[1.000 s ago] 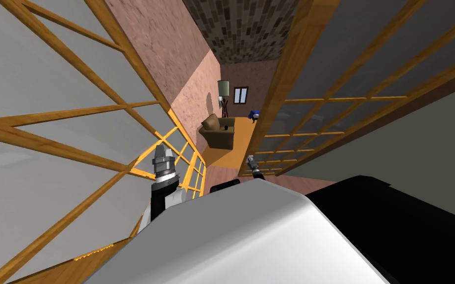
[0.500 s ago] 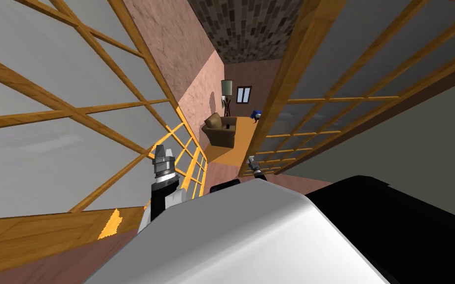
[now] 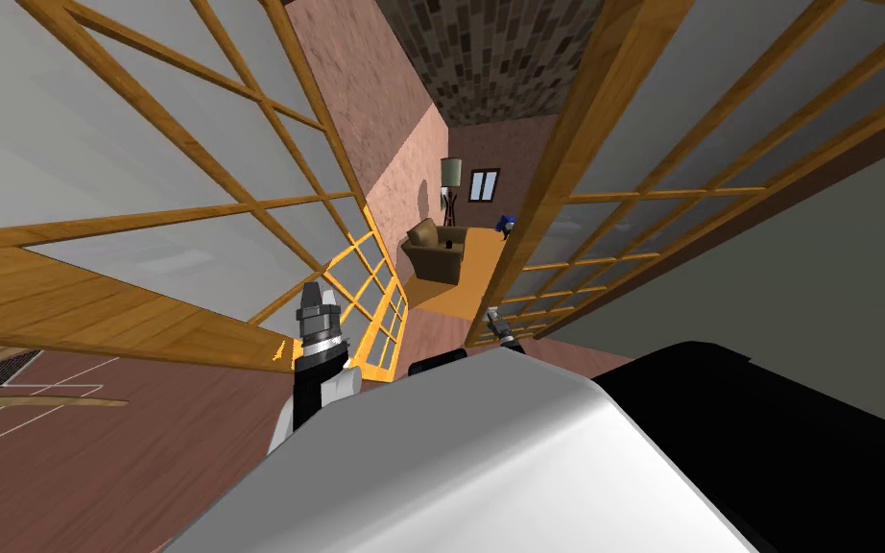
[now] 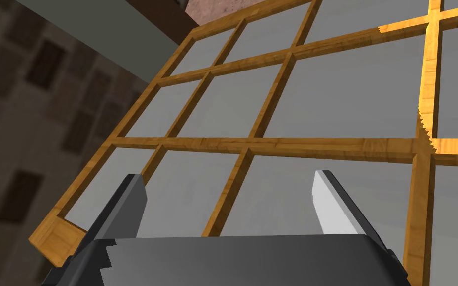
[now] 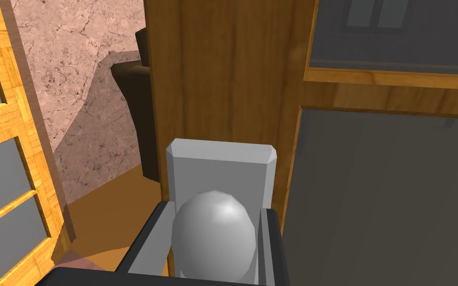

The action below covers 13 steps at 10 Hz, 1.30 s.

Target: Pull the door open

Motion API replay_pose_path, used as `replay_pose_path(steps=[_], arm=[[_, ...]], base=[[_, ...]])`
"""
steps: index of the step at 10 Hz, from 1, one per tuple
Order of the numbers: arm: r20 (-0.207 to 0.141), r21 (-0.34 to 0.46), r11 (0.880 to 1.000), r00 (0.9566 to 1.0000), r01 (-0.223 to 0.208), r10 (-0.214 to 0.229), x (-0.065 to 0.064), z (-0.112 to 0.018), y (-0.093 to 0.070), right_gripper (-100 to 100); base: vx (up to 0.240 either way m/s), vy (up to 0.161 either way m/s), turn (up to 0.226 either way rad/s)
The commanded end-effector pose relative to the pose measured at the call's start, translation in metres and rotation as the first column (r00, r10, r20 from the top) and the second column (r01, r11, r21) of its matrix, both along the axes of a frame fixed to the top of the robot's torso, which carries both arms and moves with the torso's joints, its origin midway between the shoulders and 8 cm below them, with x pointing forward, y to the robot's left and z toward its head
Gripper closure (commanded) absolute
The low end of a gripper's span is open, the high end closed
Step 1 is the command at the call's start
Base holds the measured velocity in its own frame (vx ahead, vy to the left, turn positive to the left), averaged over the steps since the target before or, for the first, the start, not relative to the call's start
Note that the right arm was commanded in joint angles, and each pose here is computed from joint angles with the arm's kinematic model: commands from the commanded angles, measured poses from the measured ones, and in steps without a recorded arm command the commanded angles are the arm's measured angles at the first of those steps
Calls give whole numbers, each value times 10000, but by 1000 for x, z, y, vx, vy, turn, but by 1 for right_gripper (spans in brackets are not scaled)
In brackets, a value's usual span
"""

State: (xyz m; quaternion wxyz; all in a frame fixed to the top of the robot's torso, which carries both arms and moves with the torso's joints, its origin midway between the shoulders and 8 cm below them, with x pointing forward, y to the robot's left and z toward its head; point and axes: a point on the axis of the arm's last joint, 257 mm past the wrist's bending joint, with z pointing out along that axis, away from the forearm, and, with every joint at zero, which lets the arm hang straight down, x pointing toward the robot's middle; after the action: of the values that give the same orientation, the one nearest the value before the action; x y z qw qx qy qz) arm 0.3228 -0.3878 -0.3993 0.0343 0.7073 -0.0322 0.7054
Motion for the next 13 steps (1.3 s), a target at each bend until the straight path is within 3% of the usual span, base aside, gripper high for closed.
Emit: replay_pose_path(steps=[1,9,13], arm=[[0,0,10000,10000,0,0,0,0,0,100],[25,25,9982,9982,-593,593,-35,1,-14,100],[-18,23,9969,9969,-793,793,-41,0,-15,100]], base=[[-102,-17,29],[-220,-30,178],[-206,-37,140]])
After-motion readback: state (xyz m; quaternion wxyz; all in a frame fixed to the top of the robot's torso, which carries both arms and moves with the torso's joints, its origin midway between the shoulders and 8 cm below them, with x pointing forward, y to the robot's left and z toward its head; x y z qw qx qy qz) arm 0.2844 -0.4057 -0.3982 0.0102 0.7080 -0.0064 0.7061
